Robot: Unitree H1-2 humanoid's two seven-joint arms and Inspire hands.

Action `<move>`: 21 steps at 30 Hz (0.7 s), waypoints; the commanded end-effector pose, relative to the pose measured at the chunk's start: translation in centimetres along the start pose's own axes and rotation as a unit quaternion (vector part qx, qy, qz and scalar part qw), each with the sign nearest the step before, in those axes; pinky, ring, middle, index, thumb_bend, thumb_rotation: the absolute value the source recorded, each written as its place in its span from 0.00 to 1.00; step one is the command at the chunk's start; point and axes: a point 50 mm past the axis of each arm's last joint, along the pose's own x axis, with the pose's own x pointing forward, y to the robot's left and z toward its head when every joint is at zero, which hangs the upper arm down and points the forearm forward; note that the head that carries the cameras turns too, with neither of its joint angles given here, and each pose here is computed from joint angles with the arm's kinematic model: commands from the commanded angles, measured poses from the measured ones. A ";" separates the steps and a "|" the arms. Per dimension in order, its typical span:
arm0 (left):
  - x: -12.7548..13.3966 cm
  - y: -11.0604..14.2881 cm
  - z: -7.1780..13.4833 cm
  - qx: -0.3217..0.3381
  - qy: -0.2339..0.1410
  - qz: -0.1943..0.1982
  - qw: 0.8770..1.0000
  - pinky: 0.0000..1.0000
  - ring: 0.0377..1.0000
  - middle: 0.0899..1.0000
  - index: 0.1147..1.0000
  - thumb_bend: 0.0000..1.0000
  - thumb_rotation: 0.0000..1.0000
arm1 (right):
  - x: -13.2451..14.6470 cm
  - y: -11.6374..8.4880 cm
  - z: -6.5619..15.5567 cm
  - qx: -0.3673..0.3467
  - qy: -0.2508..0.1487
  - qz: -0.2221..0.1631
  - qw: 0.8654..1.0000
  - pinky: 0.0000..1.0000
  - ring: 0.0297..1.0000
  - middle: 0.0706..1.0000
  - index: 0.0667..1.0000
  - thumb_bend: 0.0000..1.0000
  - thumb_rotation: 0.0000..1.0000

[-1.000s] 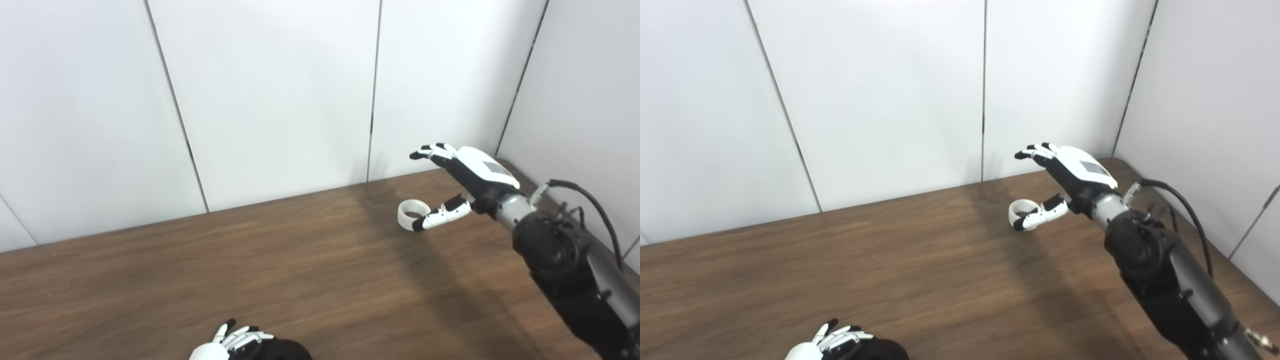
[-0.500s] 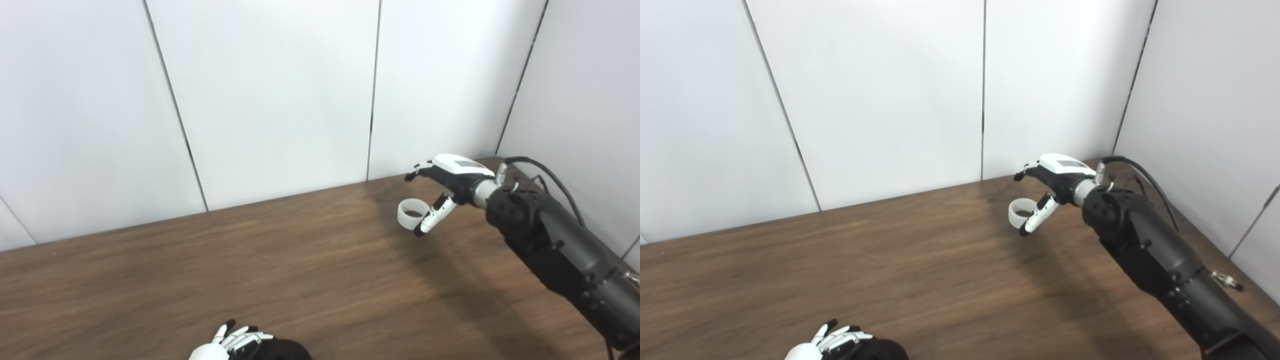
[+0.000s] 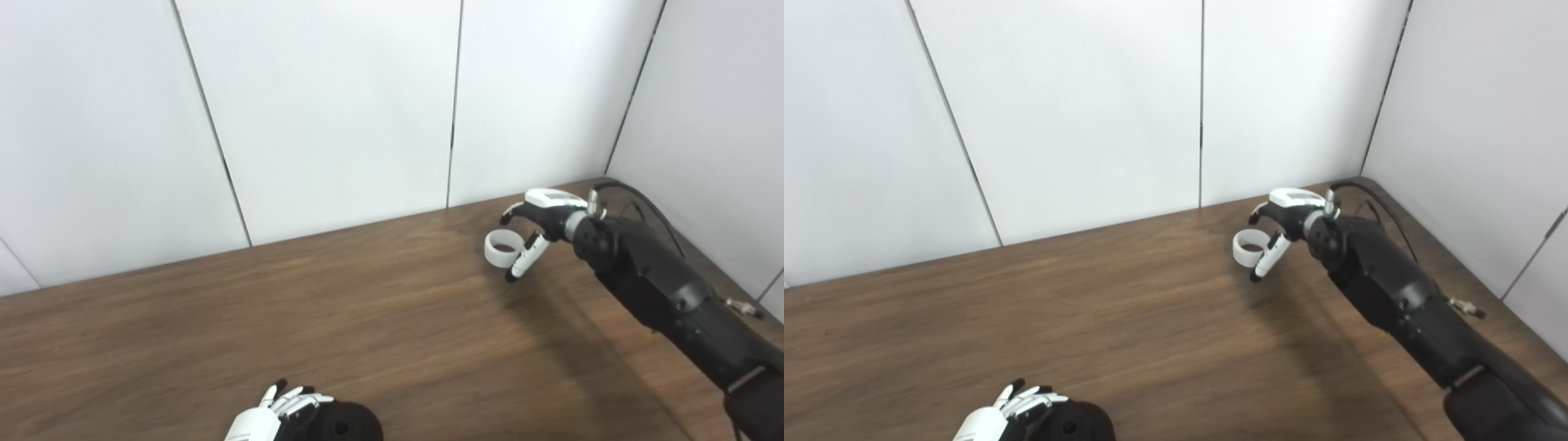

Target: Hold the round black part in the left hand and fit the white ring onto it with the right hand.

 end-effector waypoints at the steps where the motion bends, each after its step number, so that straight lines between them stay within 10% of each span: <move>1: -1.0 -0.6 -0.3 0.015 0.008 -0.031 0.999 1.00 0.86 0.76 0.41 0.53 0.06 | 0.2 -3.8 1.4 -0.017 -0.013 -0.044 0.999 1.00 1.00 0.94 0.84 1.00 0.33; 21: -0.9 -0.3 0.3 0.015 0.012 -0.029 0.999 1.00 0.86 0.76 0.41 0.53 0.06 | 1.8 -3.8 1.9 -0.036 -0.009 -0.035 0.999 1.00 1.00 0.93 0.83 0.99 0.33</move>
